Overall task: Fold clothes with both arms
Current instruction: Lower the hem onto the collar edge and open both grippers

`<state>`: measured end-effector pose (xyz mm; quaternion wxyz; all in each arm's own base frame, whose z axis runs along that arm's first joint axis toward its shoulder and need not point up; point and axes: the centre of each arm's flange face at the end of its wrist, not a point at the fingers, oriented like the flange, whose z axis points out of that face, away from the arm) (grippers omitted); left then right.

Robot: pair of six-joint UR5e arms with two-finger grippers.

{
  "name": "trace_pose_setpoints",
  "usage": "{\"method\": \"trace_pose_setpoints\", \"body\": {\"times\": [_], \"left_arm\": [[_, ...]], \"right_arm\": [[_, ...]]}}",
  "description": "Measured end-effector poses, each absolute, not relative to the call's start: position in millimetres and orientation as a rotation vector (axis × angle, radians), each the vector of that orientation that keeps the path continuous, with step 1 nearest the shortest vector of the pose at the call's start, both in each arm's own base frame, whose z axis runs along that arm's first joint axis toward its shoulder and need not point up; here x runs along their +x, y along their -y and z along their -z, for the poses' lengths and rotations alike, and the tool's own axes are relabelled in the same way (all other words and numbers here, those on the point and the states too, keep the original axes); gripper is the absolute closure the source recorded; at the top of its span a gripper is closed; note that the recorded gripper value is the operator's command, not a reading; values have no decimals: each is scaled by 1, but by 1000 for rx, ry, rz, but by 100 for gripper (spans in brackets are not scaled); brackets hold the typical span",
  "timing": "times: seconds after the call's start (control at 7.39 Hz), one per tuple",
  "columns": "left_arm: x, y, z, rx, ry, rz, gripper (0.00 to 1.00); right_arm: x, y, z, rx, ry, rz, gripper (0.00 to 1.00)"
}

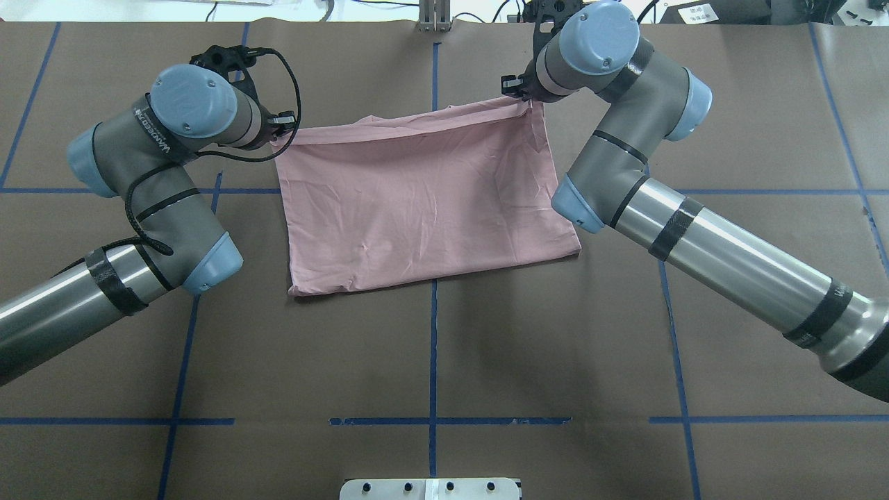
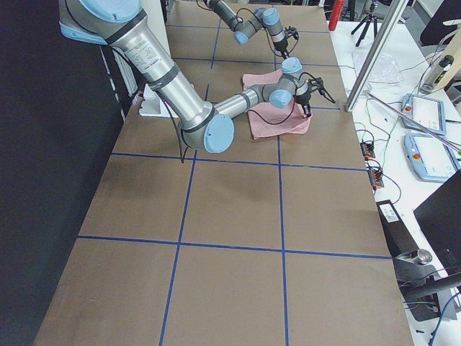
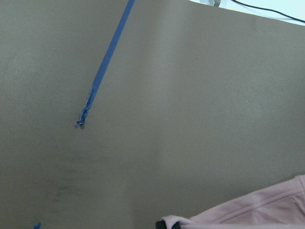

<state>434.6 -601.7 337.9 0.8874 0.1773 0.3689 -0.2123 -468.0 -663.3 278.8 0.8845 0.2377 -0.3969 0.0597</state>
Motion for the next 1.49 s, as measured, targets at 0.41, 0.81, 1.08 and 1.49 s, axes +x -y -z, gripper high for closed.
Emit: {"method": "trace_pose_setpoints", "body": {"times": [0.41,0.81,1.08,1.49], "left_arm": [[438,604,-337,369,-767,442,100],[444,602,-327,370,-782,439,11],[446,602,-326,371,-783,435,0],[445,601,-322,372,-788,436,0]], "right_arm": [[-471,662,-280,494,824,-122,100],[-484,651,-284,489,824,-106,1],[-485,650,-289,486,822,-111,0],[-482,645,-286,458,852,-100,0]]}}
